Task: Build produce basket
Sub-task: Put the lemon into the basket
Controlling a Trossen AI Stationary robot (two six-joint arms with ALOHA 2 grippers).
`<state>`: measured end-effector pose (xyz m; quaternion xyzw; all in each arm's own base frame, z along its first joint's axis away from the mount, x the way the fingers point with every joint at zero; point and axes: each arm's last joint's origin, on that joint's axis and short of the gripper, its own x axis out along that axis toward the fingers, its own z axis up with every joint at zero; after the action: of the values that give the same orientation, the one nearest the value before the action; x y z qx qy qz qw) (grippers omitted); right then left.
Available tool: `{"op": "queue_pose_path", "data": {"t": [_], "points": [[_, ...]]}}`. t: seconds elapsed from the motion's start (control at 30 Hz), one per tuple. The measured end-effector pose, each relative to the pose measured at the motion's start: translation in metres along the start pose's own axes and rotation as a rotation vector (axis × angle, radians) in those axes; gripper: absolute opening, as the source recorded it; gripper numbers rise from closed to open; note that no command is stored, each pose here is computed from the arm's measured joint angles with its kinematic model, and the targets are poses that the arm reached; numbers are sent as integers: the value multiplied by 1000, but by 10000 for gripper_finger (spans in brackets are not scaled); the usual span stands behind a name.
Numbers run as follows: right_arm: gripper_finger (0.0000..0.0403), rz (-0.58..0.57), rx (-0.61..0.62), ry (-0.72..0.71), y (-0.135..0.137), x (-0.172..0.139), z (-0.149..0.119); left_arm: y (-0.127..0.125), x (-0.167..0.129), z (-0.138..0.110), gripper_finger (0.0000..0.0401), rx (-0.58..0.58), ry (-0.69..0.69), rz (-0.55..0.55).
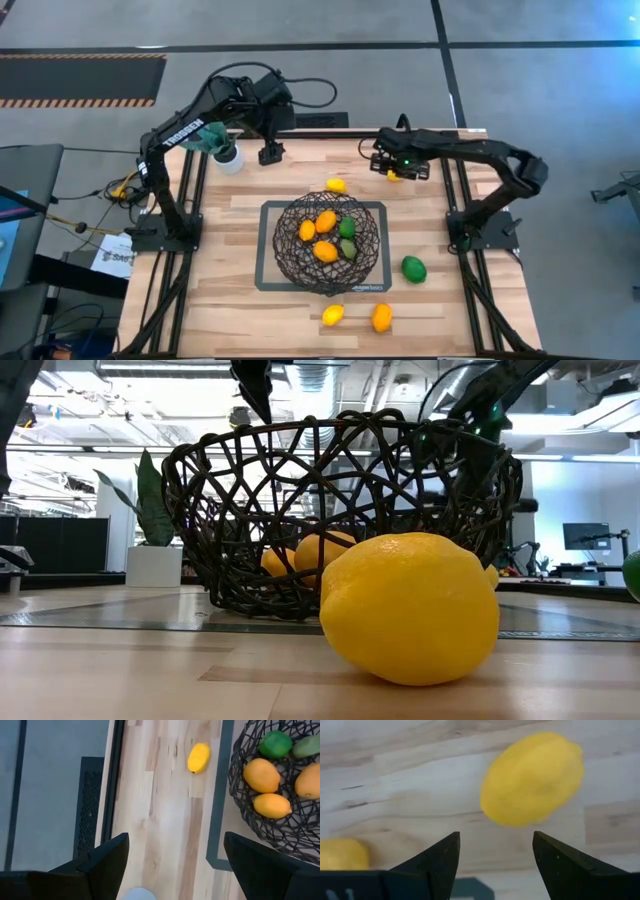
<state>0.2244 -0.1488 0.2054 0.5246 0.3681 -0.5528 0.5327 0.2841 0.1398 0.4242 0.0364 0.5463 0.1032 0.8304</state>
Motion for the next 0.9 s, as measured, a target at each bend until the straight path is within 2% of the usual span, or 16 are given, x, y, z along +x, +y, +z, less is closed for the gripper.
{"op": "queue_pose_path", "data": {"t": [0.2, 0.43, 0.53, 0.77, 0.9], "points": [[270, -8, 21, -14, -11, -14, 3, 0, 0, 1, 311, 1, -8, 3], [270, -1, -95, 93, -14, -15, 0, 0, 0, 1, 311, 16, -8, 4], [270, 8, -227, 111, -14, -14, -1, 0, 0, 1, 311, 16, -8, 4], [270, 0, -668, 149, -19, -15, -1, 0, 0, 1, 311, 11, -8, 5], [270, -11, -866, 166, -25, -14, 4, 0, 0, 1, 311, -26, -8, 5]]}}
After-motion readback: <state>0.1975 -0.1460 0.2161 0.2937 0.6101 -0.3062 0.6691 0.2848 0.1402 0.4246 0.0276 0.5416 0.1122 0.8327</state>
